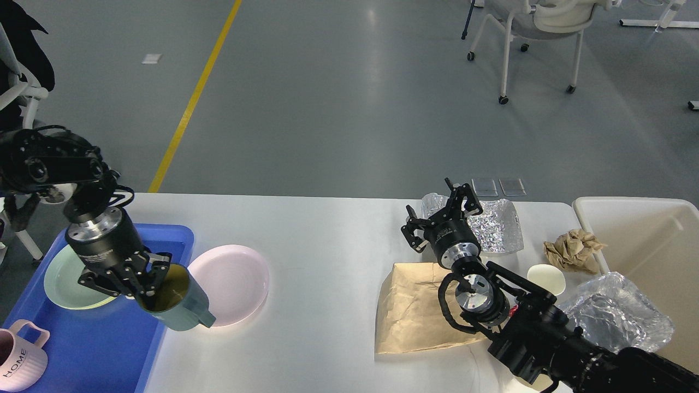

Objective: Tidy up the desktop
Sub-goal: 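Carry the mug onto the blue tray and release it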

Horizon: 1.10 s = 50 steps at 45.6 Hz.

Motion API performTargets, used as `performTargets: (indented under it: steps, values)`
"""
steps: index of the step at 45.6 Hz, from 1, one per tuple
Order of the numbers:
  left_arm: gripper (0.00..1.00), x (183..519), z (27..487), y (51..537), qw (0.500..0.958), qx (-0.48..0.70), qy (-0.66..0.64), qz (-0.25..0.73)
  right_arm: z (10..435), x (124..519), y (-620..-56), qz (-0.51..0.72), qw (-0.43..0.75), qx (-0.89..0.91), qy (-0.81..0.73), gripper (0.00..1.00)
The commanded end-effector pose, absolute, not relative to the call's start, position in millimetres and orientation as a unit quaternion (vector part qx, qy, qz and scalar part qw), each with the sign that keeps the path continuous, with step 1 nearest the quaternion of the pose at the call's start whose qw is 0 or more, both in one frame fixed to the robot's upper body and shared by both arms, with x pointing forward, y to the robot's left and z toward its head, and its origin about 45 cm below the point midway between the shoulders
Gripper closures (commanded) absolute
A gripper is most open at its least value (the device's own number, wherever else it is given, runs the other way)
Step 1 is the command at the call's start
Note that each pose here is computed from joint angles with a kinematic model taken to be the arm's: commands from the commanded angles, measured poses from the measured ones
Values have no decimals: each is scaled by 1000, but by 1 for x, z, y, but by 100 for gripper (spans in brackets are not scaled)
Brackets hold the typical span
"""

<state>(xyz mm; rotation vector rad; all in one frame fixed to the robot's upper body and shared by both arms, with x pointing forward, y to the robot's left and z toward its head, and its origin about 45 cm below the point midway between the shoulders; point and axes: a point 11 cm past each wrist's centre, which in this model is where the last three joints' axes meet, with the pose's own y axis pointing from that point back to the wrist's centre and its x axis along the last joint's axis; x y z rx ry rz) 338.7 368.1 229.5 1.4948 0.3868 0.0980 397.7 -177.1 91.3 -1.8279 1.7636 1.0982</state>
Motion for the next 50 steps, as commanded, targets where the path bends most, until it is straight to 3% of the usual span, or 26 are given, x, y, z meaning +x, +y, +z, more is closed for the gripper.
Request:
performTargets:
  steps: [1,6,14,36,42,50]
  values:
    - [100,325,233,425,703,670,212,107,91,398,-177,390,186,-649,626,0]
    - [100,306,231,477,683,669,243,162,91,398,-177,390,186,-649,626,0]
    - [100,278,214,519,657,672,282,195,91,398,-177,390,186,-649,626,0]
    - [99,274,161,513,671,648,298,204,91,398,-177,390,186,-649,626,0]
    - [91,275,157,509,672,649,298,197,91,398,-177,390,186,-649,626,0]
    - [72,276,157,508,673,647,298,198,91,398,-177,390,186,-649,626,0]
